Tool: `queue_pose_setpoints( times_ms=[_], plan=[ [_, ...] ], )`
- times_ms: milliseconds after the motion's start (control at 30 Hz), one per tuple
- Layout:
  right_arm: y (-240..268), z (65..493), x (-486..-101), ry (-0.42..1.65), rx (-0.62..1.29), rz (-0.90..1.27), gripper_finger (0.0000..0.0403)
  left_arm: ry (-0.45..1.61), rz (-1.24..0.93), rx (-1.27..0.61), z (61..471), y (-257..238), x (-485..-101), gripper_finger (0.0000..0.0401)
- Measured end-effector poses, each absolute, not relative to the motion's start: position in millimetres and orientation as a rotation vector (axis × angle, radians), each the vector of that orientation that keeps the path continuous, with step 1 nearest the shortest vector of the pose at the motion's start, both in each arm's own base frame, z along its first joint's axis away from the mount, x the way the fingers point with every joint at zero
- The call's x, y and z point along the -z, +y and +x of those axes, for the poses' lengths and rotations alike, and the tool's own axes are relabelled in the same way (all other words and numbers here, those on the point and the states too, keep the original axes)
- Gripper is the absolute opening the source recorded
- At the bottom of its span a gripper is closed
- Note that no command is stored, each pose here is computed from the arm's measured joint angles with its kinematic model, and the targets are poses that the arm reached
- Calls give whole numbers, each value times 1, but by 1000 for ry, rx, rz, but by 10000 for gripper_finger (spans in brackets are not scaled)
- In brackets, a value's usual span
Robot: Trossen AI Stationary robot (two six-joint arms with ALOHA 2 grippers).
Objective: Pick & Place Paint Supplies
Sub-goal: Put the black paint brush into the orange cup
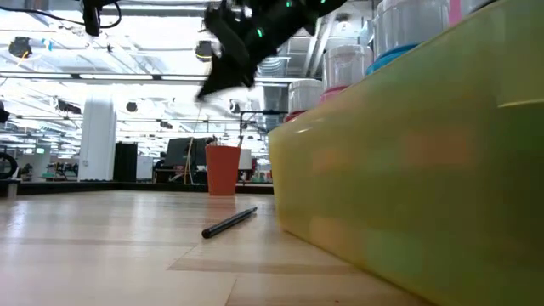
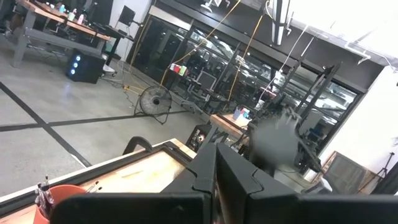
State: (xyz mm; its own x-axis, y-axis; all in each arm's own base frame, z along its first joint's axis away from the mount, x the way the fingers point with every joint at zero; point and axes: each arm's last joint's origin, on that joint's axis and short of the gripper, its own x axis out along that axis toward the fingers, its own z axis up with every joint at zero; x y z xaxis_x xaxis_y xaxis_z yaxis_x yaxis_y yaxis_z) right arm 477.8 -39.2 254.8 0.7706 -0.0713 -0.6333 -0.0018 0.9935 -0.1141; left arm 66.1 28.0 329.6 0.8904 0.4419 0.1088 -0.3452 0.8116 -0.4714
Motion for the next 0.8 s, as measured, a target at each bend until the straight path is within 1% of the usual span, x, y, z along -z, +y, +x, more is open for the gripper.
queue_pose_setpoints(
  times_ms=[100, 167, 267, 333, 433, 600, 700, 800],
  plan=[
    [-65, 479, -295, 431, 170, -130, 0, -219, -460, -423, 66, 28, -330, 3],
    [-81, 482, -311, 267, 236, -147, 0, -222, -459, -424, 66, 28, -330, 3],
    [-103, 485, -318, 113, 301, -150, 0, -223, -459, -423, 66, 28, -330, 3],
    [-115, 490, -315, 21, 329, -152, 0, -224, -459, -423, 66, 28, -330, 3],
    [-133, 494, -298, 15, 361, -114, 0, -222, -452, -424, 66, 28, -330, 3],
    [-154, 502, -269, -1, 398, -115, 0, -219, -440, -425, 66, 28, -330, 3],
    [-162, 504, -260, -4, 411, -115, 0, -213, -413, -427, 66, 28, -330, 3],
    [-171, 501, -260, 1, 432, -115, 0, -211, -407, -428, 66, 28, -330, 3]
  ],
)
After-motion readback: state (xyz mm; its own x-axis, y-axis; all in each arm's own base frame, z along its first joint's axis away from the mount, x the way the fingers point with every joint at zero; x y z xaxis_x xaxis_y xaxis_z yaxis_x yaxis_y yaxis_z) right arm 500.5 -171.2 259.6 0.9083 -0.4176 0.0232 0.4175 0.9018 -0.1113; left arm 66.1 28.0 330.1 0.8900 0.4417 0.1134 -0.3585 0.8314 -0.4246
